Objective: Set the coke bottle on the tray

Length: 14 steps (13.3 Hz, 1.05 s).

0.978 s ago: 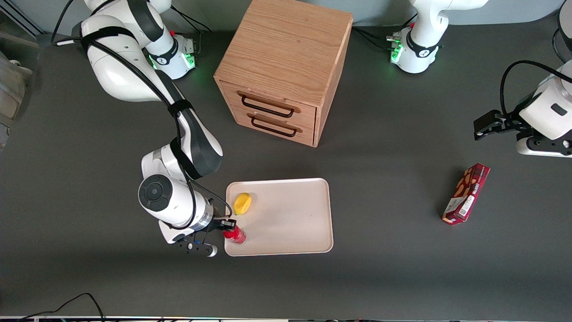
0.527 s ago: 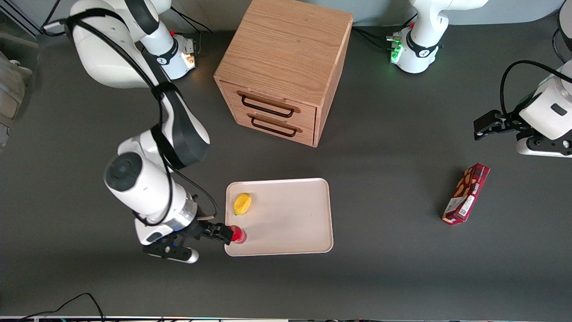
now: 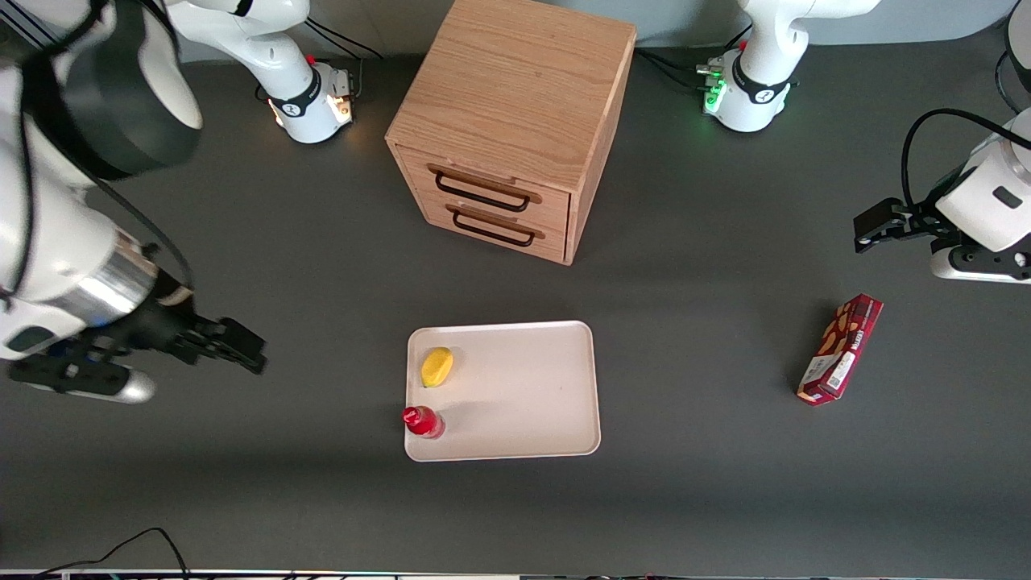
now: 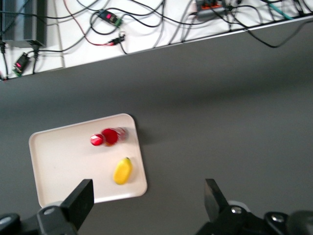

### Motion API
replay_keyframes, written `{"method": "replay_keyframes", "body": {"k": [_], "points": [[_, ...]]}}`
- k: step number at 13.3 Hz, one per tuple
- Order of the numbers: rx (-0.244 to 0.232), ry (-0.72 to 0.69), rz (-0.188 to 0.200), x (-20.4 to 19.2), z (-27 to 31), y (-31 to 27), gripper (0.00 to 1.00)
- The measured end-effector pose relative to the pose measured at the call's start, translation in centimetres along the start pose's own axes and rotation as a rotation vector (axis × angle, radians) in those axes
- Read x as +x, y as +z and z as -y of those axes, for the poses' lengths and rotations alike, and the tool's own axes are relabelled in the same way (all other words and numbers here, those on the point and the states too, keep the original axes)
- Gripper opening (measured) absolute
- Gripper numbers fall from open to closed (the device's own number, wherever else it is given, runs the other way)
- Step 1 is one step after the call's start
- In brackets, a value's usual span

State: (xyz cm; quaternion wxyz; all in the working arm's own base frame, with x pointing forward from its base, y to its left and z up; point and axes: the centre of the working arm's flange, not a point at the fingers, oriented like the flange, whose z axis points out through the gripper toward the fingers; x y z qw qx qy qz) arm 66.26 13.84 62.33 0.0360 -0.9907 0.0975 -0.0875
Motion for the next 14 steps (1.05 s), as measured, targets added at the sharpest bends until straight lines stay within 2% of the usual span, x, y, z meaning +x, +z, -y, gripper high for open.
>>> {"method": "replay_keyframes", "body": {"k": [3, 7, 10, 14], "points": [[-0.028, -0.004, 0.008, -5.3, -2.2, -2.9, 1.0], [-0.043, -0.007, -0.016, -12.4, -4.5, -4.7, 1.0], [-0.05, 0.018, -0.029, -13.7, -6.3, -4.9, 1.0], [-0.052, 0.051, -0.046, -12.4, -8.7, -5.2, 1.0]]}}
